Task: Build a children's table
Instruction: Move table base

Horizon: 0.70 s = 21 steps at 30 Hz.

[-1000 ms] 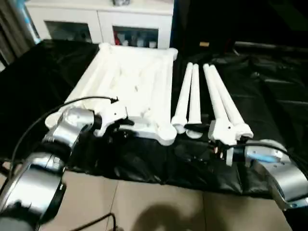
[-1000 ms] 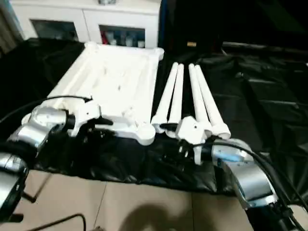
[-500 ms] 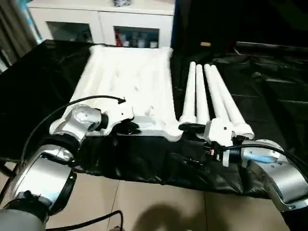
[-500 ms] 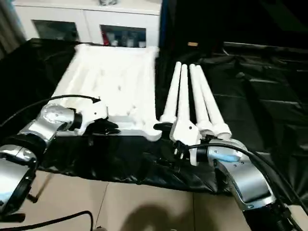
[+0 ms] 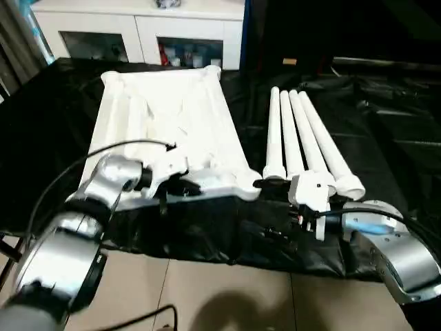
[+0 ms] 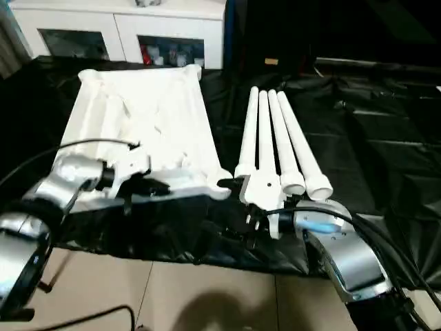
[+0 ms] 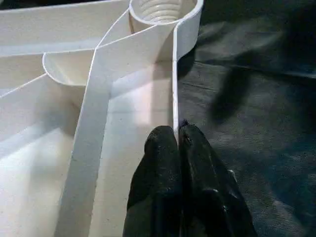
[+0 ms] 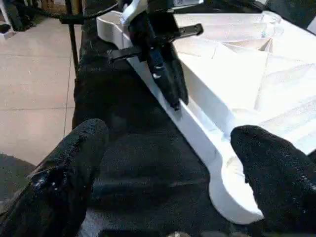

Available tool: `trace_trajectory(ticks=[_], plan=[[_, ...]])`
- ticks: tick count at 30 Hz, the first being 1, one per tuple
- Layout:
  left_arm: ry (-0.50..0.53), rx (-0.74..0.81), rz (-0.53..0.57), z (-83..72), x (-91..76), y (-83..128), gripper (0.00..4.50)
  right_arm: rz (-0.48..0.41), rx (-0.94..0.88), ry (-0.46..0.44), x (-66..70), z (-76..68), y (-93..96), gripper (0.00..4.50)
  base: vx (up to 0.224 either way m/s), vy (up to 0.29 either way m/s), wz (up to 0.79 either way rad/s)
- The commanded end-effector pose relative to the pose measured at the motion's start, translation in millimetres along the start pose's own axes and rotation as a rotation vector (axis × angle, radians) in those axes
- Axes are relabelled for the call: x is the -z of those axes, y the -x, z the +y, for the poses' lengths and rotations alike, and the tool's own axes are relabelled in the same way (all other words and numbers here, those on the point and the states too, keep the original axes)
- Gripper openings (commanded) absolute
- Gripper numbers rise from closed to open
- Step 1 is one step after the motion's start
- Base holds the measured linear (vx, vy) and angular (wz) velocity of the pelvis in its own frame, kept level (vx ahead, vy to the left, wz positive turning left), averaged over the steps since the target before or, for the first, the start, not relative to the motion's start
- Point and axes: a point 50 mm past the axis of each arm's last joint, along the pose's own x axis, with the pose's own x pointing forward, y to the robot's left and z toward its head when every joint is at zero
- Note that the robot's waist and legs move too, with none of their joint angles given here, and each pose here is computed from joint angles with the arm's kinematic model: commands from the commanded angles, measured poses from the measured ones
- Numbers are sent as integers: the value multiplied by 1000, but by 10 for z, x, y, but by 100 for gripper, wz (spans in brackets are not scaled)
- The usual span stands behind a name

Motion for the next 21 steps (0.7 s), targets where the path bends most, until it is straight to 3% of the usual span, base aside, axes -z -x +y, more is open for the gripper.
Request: trace_trajectory(ticks=[1, 7, 18, 21], plan=[[-4, 32, 6, -52, 29, -28, 1, -12, -7, 35, -77, 0, -16, 450, 0, 0, 0], [9, 0, 4, -100, 58, -50, 1, -16, -5, 42, -92, -25, -17, 450, 0, 0, 0], [12, -9, -49, -227, -48, -202, 1, -22, 7, 43, -93, -37, -23, 450, 0, 0, 0], [-16, -14, -34, -235, -59, -188, 55, -22, 16, 39, -94, -46, -8, 450, 0, 0, 0]])
